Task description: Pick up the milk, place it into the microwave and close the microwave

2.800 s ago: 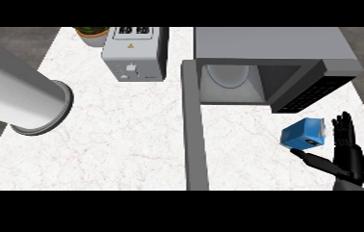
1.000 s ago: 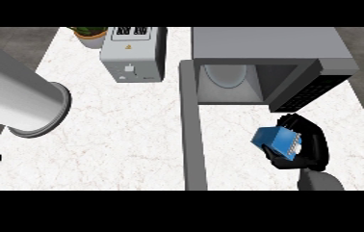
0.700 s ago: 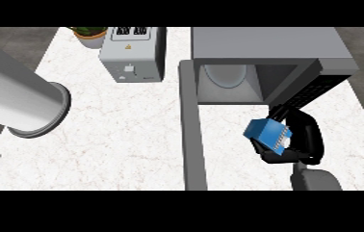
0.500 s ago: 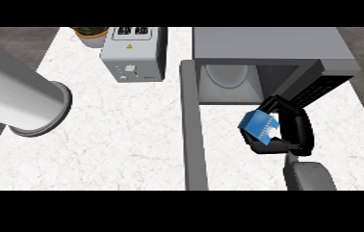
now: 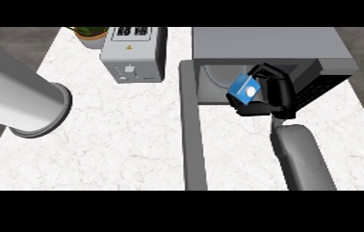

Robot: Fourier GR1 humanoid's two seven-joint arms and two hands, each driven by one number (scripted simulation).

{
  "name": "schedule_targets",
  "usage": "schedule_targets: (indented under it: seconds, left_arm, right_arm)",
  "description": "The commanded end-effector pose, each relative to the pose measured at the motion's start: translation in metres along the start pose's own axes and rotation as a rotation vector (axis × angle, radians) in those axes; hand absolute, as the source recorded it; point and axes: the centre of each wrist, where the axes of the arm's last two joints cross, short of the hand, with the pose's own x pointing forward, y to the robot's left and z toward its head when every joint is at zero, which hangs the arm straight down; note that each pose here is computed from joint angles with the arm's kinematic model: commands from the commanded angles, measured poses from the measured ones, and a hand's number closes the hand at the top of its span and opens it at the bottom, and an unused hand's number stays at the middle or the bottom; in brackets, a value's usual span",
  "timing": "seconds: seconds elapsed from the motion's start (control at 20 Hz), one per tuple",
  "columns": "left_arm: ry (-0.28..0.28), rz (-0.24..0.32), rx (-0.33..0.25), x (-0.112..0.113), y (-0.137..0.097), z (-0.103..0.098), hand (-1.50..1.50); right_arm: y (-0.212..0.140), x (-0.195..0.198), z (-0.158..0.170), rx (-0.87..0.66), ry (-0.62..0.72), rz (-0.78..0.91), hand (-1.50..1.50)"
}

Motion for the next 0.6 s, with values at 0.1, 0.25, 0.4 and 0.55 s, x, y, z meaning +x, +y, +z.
schedule_targets:
  seconds: [0.1,0.25,0.4,0.55]
  left_arm:
    - [-0.006,0.015,-0.012,-0.008,0.001,-0.001,-1.50]
    - [0.005,0.021,-0.025,-0.014,0.007,-0.018,-1.50]
    - [-0.002,0.010,-0.039,-0.009,0.006,-0.013,-1.50]
    - [-0.005,0.022,-0.064,-0.008,0.005,-0.014,-1.50]
  right_arm:
    - [0.033,0.000,-0.048,0.048,0.027,0.010,1.50]
    - [0.032,-0.007,-0.045,0.082,0.029,0.025,1.50]
    - [0.011,-0.009,-0.056,0.033,0.028,0.061,1.50]
    - [0.004,-0.002,-0.066,0.005,-0.010,0.105,1.50]
